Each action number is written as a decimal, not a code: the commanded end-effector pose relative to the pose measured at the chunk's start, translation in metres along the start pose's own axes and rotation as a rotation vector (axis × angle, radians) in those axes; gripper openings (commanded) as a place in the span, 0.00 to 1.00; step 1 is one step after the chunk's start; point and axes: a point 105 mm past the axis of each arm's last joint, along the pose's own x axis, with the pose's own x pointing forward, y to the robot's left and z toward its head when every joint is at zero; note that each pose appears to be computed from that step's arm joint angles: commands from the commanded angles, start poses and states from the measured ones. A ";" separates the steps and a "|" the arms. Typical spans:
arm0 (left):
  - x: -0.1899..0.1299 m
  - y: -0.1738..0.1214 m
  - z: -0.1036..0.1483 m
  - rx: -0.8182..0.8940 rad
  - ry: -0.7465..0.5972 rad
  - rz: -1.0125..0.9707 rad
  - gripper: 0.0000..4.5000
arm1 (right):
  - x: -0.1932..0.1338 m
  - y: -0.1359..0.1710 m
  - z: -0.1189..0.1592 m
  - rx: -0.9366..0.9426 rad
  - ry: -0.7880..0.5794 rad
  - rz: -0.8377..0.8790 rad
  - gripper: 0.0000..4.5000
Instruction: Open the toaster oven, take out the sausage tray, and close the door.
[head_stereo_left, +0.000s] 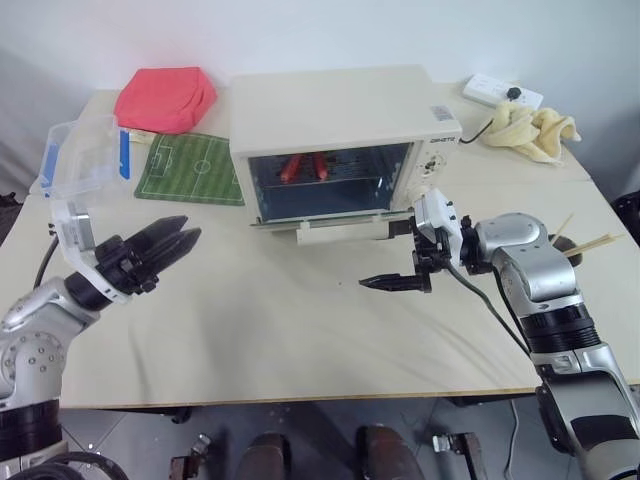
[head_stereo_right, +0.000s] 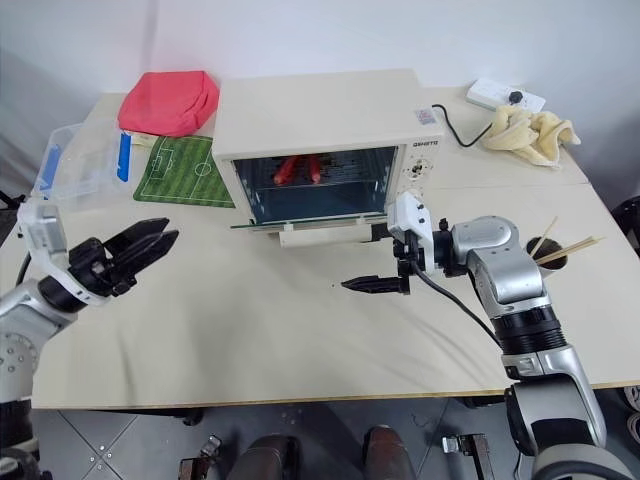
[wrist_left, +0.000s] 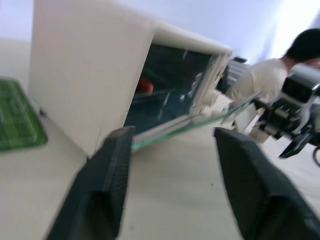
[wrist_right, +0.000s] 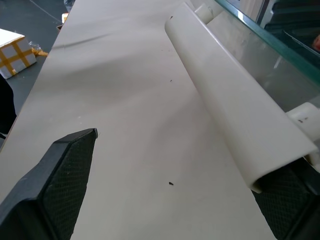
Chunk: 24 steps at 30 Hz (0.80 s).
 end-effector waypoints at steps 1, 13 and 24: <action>0.008 0.001 0.007 0.014 0.010 -0.062 0.22 | 0.006 0.005 0.009 -0.046 -0.011 0.037 1.00; 0.054 0.028 -0.013 -0.003 0.123 -0.168 0.01 | 0.007 0.017 0.014 -0.052 -0.005 0.027 1.00; 0.076 0.028 -0.037 -0.054 0.230 -0.267 0.01 | 0.008 0.015 0.016 -0.088 0.058 -0.031 1.00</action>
